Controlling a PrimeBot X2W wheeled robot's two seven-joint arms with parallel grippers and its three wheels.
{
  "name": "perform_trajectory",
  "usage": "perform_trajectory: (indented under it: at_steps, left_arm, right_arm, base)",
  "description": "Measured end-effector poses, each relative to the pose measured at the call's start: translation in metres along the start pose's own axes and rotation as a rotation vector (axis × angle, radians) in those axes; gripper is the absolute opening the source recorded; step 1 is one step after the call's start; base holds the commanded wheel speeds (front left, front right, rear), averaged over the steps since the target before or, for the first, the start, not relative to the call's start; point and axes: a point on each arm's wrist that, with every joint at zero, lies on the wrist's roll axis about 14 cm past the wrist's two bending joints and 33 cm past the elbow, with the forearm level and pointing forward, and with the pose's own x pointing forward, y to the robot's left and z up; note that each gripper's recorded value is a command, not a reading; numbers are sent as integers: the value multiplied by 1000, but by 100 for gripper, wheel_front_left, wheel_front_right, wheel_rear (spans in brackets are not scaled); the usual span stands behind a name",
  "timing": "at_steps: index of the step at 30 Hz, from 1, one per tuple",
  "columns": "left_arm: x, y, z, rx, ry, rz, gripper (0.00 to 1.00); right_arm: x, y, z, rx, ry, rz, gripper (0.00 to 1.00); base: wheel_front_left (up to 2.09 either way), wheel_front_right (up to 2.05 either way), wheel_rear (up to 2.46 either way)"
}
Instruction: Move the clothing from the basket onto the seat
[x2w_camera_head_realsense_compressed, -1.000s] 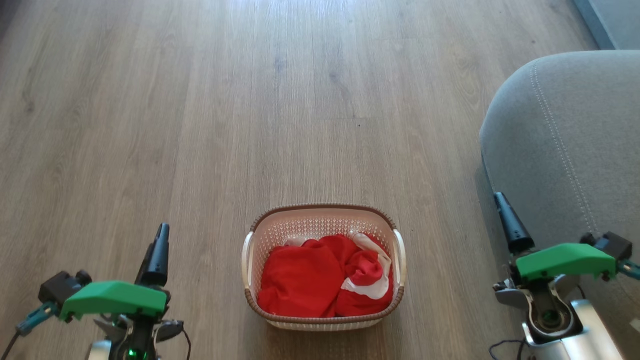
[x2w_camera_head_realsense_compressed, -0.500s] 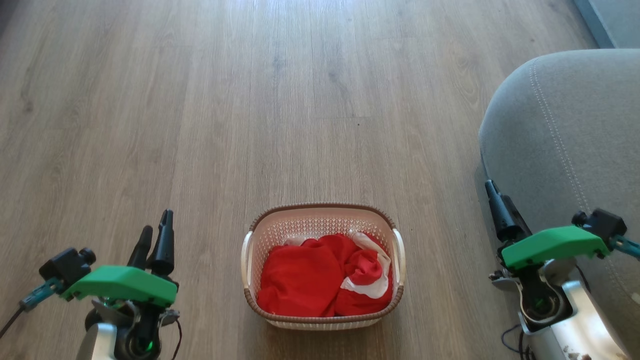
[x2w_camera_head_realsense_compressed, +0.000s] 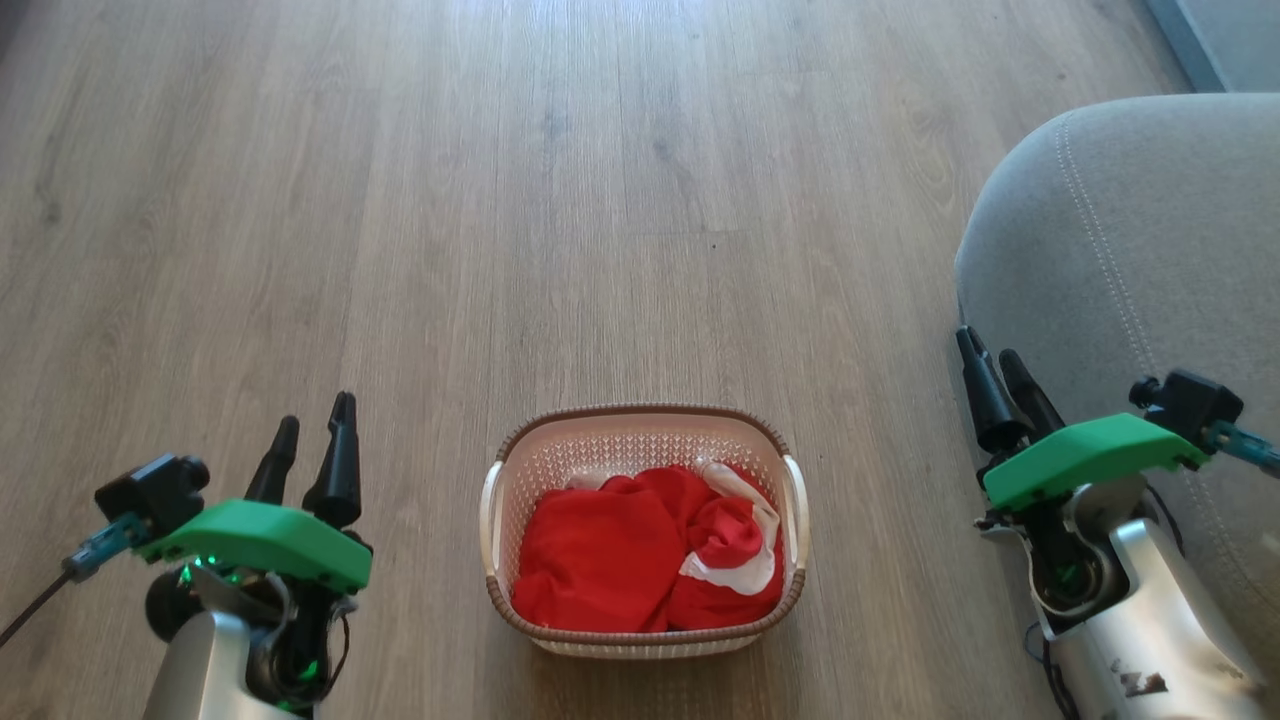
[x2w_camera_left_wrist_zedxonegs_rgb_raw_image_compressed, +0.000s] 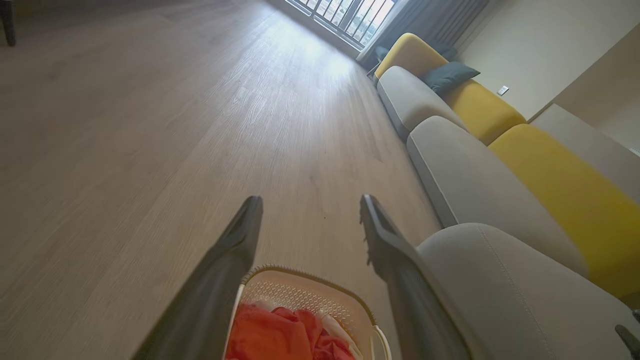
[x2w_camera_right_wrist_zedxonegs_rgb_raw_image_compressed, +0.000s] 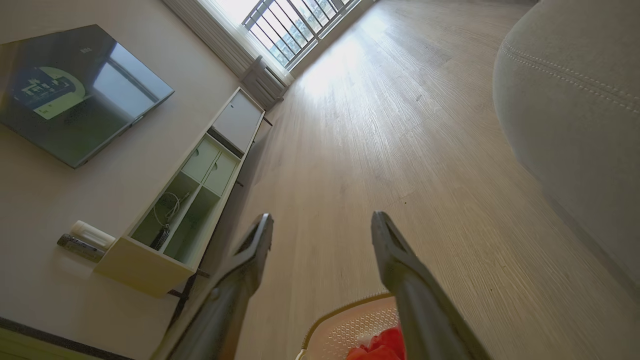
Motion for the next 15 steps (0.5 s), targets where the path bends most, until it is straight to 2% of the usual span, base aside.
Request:
perform_trajectory:
  at_steps: [15]
  left_arm:
    - [9, -10, 13, 235, -43, -28, 100]
  right_arm:
    - [16, 17, 12, -201, -22, 58, 100]
  base:
    - [0, 0, 0]
